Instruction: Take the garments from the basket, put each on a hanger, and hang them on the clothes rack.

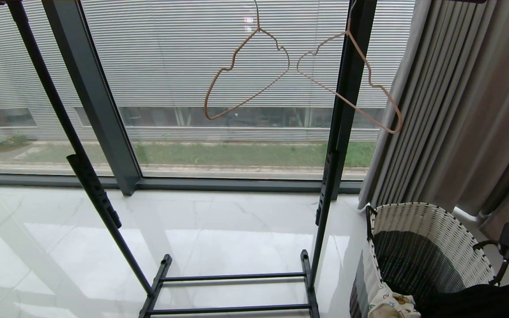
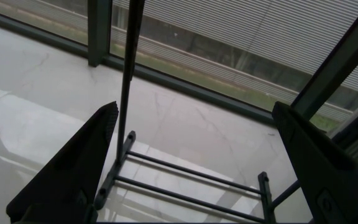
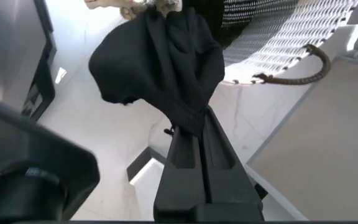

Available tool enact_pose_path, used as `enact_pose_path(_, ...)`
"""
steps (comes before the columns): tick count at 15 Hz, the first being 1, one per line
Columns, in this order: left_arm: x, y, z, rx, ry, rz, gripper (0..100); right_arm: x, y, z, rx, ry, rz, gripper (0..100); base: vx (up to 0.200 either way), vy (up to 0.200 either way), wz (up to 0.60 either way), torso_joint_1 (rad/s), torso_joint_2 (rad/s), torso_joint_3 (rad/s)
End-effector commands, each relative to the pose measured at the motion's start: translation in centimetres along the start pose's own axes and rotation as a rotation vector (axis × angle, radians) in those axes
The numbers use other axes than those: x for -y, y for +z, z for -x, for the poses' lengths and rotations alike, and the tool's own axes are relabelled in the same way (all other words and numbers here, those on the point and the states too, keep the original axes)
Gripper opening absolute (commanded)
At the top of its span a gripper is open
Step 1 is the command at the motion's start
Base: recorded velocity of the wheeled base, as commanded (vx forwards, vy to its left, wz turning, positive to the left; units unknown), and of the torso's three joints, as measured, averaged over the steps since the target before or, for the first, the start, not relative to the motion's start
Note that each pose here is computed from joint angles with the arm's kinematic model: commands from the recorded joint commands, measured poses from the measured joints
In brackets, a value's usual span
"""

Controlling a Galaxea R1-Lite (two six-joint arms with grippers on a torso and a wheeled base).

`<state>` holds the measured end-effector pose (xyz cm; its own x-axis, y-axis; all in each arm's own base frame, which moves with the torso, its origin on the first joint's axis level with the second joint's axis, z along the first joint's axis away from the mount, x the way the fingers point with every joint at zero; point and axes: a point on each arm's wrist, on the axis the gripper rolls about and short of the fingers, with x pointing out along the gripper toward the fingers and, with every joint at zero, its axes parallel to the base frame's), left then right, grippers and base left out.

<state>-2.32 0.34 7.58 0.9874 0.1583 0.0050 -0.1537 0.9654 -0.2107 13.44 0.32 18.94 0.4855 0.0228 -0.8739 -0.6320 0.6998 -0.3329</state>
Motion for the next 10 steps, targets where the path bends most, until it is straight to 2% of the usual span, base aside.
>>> enact_pose_path(1, 0.0, 0.0, 0.0, 0.000, 0.001, 0.000, 100, -1.5, -1.1, 6.2, 0.120, -0.097, 0.028, 0, 0.000, 0.000, 0.00, 0.000, 0.00, 0.000)
enact_pose_path(3, 0.0, 0.0, 0.0, 0.000, 0.001, 0.000, 100, -2.4, -1.9, 7.8, 0.137, -0.104, 0.045, 0, 0.000, 0.000, 0.00, 0.000, 0.00, 0.000)
enact_pose_path(5, 0.0, 0.0, 0.0, 0.000, 0.001, 0.000, 100, -2.4, -1.8, 8.8, 0.162, -0.122, 0.052, 0, 0.000, 0.000, 0.00, 0.000, 0.00, 0.000)
enact_pose_path(10, 0.0, 0.0, 0.0, 0.000, 0.001, 0.000, 100, -2.2, -1.5, 9.5, 0.185, -0.140, 0.063, 0, -0.200, 0.000, 0.00, 0.001, 0.00, 0.000)
